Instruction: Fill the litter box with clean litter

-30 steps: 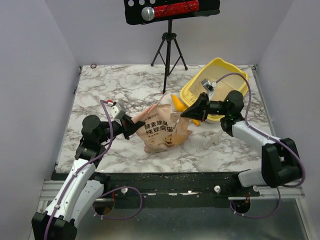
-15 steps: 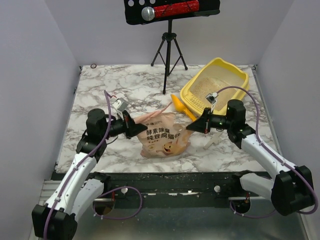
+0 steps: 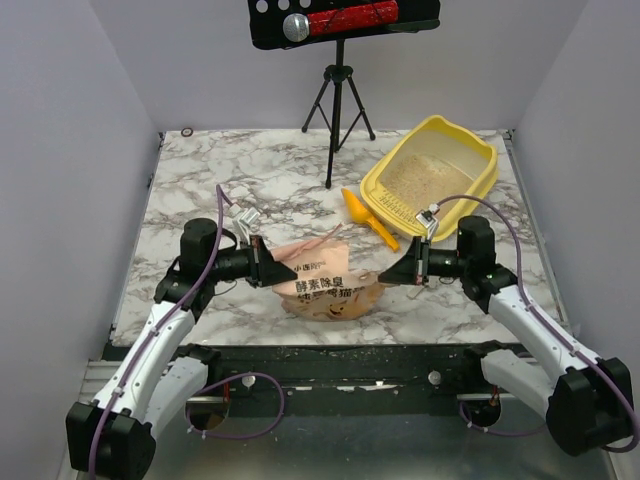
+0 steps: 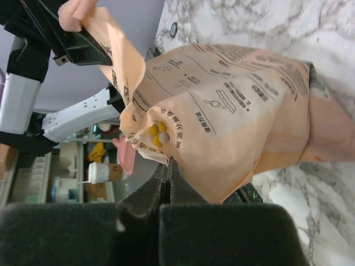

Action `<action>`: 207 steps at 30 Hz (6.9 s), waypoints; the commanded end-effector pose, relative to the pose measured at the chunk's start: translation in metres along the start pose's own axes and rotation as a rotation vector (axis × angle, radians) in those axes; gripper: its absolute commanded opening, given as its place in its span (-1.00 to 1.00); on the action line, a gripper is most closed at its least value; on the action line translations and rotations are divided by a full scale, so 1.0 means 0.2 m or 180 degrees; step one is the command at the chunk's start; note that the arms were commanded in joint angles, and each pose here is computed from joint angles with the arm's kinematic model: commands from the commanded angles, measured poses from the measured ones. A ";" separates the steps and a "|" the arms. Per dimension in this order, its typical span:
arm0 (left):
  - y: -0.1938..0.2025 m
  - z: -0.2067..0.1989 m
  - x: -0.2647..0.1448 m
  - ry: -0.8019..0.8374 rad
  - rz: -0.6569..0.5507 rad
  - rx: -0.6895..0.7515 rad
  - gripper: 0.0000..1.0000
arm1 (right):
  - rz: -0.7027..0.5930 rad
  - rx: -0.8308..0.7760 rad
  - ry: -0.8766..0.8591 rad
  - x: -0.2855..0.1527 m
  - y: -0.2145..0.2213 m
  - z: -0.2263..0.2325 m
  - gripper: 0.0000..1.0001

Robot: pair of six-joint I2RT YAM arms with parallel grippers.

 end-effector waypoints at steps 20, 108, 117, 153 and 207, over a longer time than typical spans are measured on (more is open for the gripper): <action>0.28 0.10 0.00 -0.0202 0.0647 -0.1039 -1.00 | 0.0039 0.0521 0.0364 -0.04 0.09 -0.16 -0.39; -0.06 -0.26 -0.10 -0.0181 -0.0058 0.2307 -0.08 | 0.1378 -0.3143 0.1231 0.32 0.14 -0.10 -0.99; 0.06 -0.25 0.06 0.0123 0.0468 0.3077 0.09 | 0.1446 -0.2979 0.1289 0.30 0.16 -0.14 -0.99; 0.13 0.14 0.00 -0.1592 0.0985 0.3669 -1.00 | 0.1352 -0.3123 0.1522 0.18 0.13 -0.23 -0.99; 0.06 0.05 -0.06 -0.1621 0.0405 0.3349 -1.00 | 0.1323 -0.3902 0.0758 0.30 -0.11 0.11 0.08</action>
Point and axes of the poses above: each gripper's point midway between its finger pads, its own x axis out along the fingers, its own z axis along the line the jaws close on, y = z × x, the point moved 4 cm from there along -x, back along the fingers, and after that the axes turned 14 degrees about x, right-handed, at the moved point
